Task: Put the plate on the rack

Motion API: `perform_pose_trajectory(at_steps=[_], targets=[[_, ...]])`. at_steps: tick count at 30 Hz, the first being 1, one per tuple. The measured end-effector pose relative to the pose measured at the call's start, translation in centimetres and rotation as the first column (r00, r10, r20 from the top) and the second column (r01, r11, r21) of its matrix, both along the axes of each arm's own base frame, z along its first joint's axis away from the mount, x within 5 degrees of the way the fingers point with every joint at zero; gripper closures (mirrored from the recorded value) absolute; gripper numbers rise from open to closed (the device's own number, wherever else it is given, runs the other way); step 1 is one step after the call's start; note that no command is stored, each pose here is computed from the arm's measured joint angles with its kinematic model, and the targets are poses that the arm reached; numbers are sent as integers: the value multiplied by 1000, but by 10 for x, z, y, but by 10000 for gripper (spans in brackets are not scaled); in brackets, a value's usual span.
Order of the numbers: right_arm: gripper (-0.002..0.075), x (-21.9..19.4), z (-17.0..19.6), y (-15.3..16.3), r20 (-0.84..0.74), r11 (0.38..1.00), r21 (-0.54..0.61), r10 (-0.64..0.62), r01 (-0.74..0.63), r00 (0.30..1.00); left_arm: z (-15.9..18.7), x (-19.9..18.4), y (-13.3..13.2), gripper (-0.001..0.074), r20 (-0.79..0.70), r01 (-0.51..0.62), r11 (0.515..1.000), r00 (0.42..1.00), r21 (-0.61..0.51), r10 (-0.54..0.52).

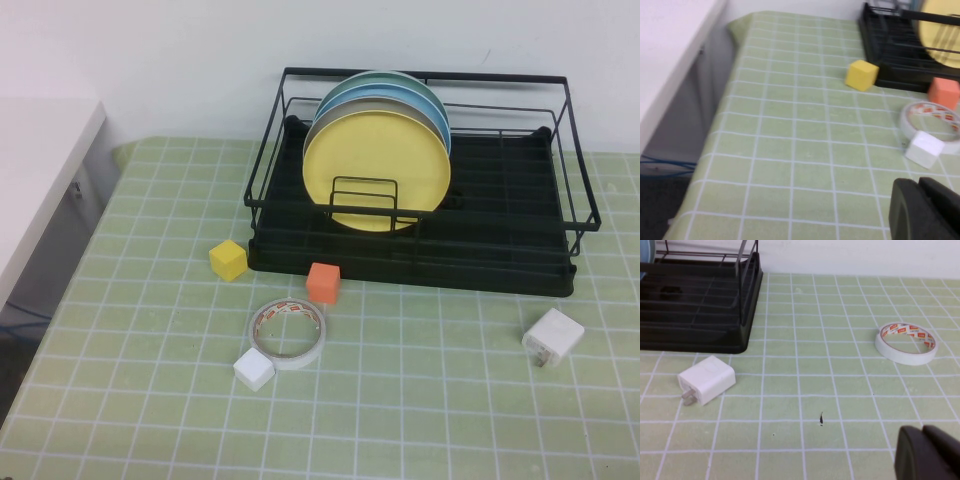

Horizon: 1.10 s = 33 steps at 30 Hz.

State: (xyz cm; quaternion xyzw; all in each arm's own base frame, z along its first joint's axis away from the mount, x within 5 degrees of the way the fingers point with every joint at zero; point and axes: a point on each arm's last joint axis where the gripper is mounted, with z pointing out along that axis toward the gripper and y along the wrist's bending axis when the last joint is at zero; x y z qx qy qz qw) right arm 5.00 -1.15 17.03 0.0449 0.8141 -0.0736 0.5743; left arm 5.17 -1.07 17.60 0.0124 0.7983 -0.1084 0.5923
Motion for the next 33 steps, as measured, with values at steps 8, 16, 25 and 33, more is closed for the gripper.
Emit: perform_pose_trajectory(at_steps=[8,16,25,33], targets=[[726,0,0,0,0,1000,0,0,0,1000,0,0,1,736,0,-23,1000,1000,0,23],[726,0,0,0,0,1000,0,0,0,1000,0,0,1,736,0,-23,1000,1000,0,23],[726,0,0,0,0,1000,0,0,0,1000,0,0,1,736,0,-23,1000,1000,0,23],[726,0,0,0,0,1000,0,0,0,1000,0,0,1,736,0,-23,1000,1000,0,23]])
